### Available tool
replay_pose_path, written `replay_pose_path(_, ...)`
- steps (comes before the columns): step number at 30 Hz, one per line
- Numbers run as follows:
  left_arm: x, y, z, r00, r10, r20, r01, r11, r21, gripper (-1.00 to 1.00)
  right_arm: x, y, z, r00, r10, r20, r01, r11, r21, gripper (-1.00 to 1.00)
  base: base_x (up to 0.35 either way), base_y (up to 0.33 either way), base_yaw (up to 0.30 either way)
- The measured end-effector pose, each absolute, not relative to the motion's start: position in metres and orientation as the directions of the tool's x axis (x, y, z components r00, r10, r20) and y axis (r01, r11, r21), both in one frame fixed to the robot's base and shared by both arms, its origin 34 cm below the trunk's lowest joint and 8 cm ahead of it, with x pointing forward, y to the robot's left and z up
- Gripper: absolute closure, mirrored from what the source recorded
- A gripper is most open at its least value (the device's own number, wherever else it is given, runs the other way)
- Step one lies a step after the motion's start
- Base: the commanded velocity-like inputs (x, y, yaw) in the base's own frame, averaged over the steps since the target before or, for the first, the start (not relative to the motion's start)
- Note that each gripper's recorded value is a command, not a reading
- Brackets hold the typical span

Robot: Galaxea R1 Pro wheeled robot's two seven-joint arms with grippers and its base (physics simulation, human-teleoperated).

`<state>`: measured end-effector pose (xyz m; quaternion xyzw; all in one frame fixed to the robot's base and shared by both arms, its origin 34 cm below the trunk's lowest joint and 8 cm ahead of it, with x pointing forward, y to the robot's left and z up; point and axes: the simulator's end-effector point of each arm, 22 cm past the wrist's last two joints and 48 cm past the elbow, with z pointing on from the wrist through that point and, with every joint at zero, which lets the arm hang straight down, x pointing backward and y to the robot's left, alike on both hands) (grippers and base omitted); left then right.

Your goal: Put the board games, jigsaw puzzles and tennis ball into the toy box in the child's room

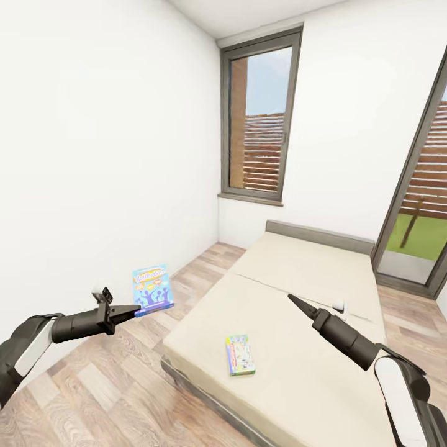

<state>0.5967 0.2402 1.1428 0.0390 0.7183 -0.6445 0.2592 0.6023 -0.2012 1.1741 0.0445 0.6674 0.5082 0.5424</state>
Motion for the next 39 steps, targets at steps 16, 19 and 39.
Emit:
replay_pose_path(16, 0.5966, 0.2399, 1.1424, -0.863, -0.277, -0.422, 0.389, 0.167, -0.906, 1.00, 0.6024, -0.2007, 1.1738, -0.408, 0.609, -0.680, -0.492, 0.481, 0.726, -1.00, 0.000, 0.000, 0.291)
replay_pose_path(19, 0.5965, 0.2397, 1.1424, -0.863, -0.276, -0.422, 0.389, 0.166, -0.906, 1.00, 0.6023, -0.2009, 1.1736, -0.408, 0.609, -0.680, -0.492, 0.481, 0.726, -1.00, 0.000, 0.000, 0.291)
replay_pose_path(39, 0.5966, 0.2398, 1.1423, -0.863, -0.277, -0.422, 0.390, 0.167, -0.906, 1.00, 0.6023, -0.2009, 1.1742, -0.408, 0.610, -0.680, -0.493, 0.480, 0.726, -1.00, 0.000, 0.000, 0.291)
